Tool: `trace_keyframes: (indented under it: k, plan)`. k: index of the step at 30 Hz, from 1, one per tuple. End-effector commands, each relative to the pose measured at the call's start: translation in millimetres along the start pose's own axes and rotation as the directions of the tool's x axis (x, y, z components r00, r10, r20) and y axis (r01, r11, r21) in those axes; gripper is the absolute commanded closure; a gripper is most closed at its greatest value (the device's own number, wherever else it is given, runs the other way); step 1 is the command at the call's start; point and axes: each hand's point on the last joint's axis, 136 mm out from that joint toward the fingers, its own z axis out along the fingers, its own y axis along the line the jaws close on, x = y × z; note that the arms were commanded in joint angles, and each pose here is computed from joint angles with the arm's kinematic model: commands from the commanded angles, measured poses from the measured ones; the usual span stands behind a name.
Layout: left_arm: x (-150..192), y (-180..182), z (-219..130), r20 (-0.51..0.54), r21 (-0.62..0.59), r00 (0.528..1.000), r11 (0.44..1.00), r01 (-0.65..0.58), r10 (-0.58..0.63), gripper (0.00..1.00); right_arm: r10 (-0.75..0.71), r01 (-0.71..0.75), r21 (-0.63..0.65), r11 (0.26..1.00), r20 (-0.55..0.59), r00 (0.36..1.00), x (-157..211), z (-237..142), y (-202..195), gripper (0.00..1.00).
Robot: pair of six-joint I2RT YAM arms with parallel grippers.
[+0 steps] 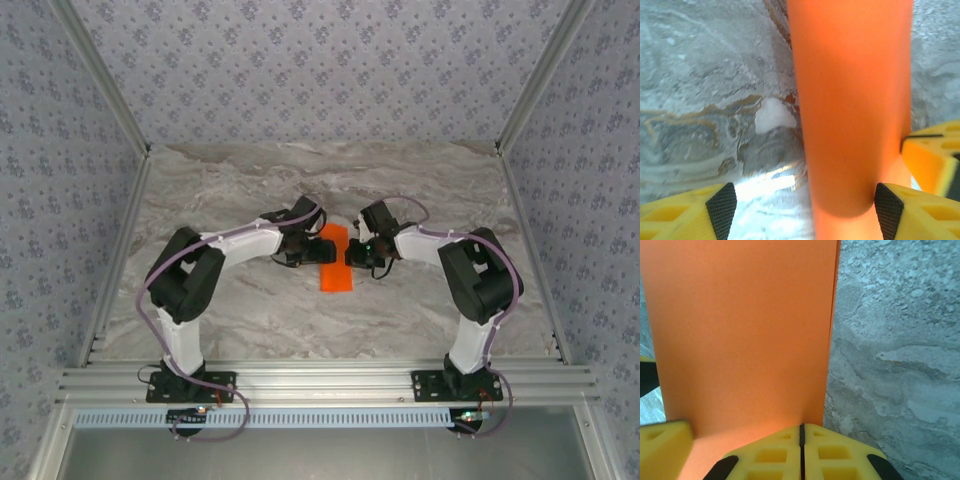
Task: Fold a paper plane with a square sheet of paper (fold left side to right side)
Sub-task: Hold the square sheet of paper at the center of the table, then first fold the square sheet of paper in half at the center of the table.
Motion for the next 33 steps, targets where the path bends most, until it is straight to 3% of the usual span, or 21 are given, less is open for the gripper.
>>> trace_keyframes:
  k: [1, 5, 15, 33]
  plan:
    - [-18, -32, -35, 0.112, 0.127, 0.992, 0.990, -0.066, 0.052, 0.25, 0.029, -0.017, 0.115, 0.993, -0.103, 0.994, 29, 16, -29, 0.93]
    - [-18, -55, -41, 0.118, 0.249, 0.992, 0.965, -0.079, 0.051, 0.36, 0.028, -0.015, 0.124, 0.992, -0.105, 0.994, 30, 16, -30, 0.93]
    - [-12, -76, -16, 0.049, 0.378, 0.998, 0.923, -0.064, 0.049, 0.70, 0.022, -0.007, 0.132, 0.991, -0.112, 0.993, 31, 17, -29, 0.93]
    - [6, -9, 33, -0.047, 0.218, 0.999, 0.976, 0.003, 0.008, 0.80, 0.009, 0.018, 0.178, 0.984, -0.149, 0.989, 37, 16, -35, 0.93]
